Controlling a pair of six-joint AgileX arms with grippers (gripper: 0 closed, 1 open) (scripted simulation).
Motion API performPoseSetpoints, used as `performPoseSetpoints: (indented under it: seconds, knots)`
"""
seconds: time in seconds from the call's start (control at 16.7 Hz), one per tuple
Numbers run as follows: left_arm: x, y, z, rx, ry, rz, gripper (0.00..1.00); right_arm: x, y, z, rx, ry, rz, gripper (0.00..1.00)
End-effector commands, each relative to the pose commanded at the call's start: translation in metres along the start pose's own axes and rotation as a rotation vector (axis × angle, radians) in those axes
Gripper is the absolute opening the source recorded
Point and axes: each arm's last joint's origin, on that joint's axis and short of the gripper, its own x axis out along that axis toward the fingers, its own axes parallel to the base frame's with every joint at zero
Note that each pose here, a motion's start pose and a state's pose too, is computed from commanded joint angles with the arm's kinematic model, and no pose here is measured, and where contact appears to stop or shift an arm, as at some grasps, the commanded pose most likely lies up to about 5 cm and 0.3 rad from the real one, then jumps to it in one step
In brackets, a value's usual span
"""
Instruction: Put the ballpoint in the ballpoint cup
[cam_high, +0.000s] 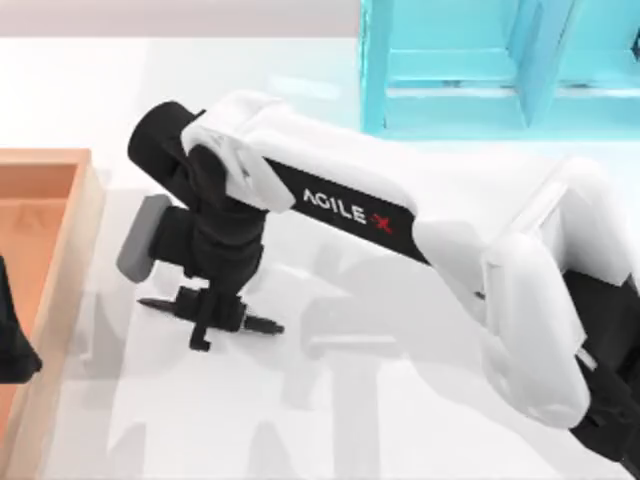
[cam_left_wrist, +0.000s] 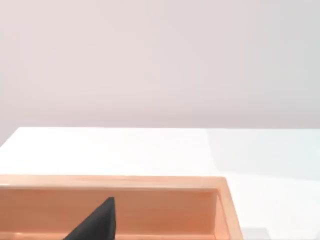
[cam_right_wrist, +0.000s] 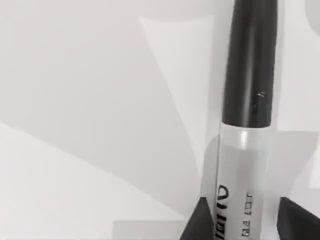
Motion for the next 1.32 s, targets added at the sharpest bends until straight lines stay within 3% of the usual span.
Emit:
performPoseSetpoints:
  seconds: [0.3,0.36,0.48,1.02,1.32]
  knots:
    - [0.0,0.0,0.0,0.0,0.0,0.0,1.0,0.0,0.0,0.0,0.0,0.0,0.0,0.0]
    - [0.0,0.0,0.0,0.0,0.0,0.0,1.0,-0.026,0.001,0.003,0.012,-0.038,-0.001,0.0]
    - [0.0,0.0,0.0,0.0,0.0,0.0,1.0,-0.031,0.007,0.004,0.01,-0.036,0.0,0.0]
    - [0.0,0.0,0.0,0.0,0.0,0.0,1.0,-0.165,0.131,0.004,0.011,-0.046,-0.003,0.0]
    - [0.0,0.0,0.0,0.0,0.0,0.0,1.0,-0.179,0.148,-0.001,0.012,-0.038,-0.001,0.0]
